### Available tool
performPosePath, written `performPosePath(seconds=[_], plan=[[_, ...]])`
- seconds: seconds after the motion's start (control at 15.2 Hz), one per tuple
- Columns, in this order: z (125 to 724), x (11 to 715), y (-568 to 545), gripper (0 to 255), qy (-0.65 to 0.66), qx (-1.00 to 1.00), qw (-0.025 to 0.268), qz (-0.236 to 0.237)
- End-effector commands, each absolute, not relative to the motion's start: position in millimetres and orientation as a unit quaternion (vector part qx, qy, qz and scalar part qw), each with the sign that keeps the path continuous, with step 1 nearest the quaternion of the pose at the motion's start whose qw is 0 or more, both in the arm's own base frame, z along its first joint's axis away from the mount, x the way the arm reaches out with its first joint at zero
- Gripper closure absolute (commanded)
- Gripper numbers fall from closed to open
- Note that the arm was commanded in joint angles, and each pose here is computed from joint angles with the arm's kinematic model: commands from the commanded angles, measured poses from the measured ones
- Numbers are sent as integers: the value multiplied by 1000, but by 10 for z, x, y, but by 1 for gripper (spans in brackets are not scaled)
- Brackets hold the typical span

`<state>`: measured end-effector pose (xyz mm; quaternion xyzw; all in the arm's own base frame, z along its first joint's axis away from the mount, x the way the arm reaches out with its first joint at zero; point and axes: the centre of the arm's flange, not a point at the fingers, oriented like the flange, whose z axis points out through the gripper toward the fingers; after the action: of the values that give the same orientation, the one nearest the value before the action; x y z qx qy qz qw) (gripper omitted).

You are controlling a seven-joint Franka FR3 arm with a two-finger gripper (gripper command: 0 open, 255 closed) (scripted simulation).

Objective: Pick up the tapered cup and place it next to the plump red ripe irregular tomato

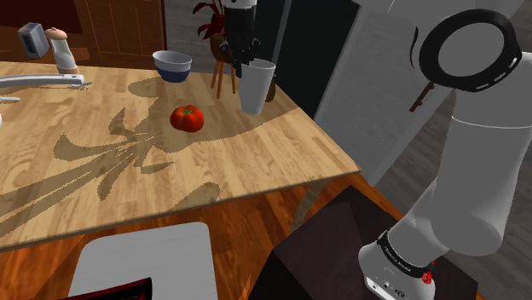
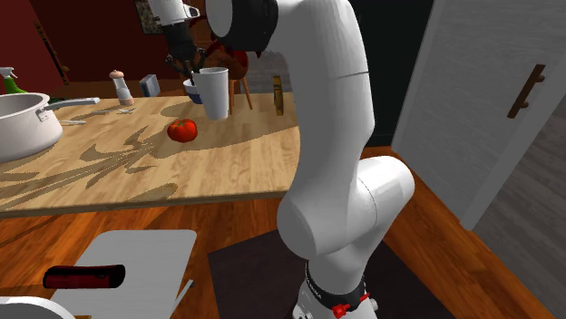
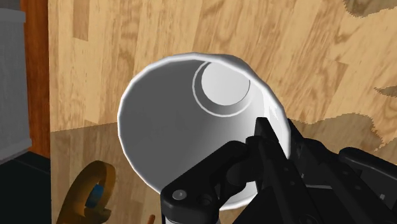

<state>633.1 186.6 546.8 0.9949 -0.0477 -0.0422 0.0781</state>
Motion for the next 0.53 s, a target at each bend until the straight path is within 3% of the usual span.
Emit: performPosePath(seconds=[0.0,0.46], plan=[[5414,6485,2074,255,-49,995,78,-42],[5075,6550,2153,255,-49,995,78,-42]])
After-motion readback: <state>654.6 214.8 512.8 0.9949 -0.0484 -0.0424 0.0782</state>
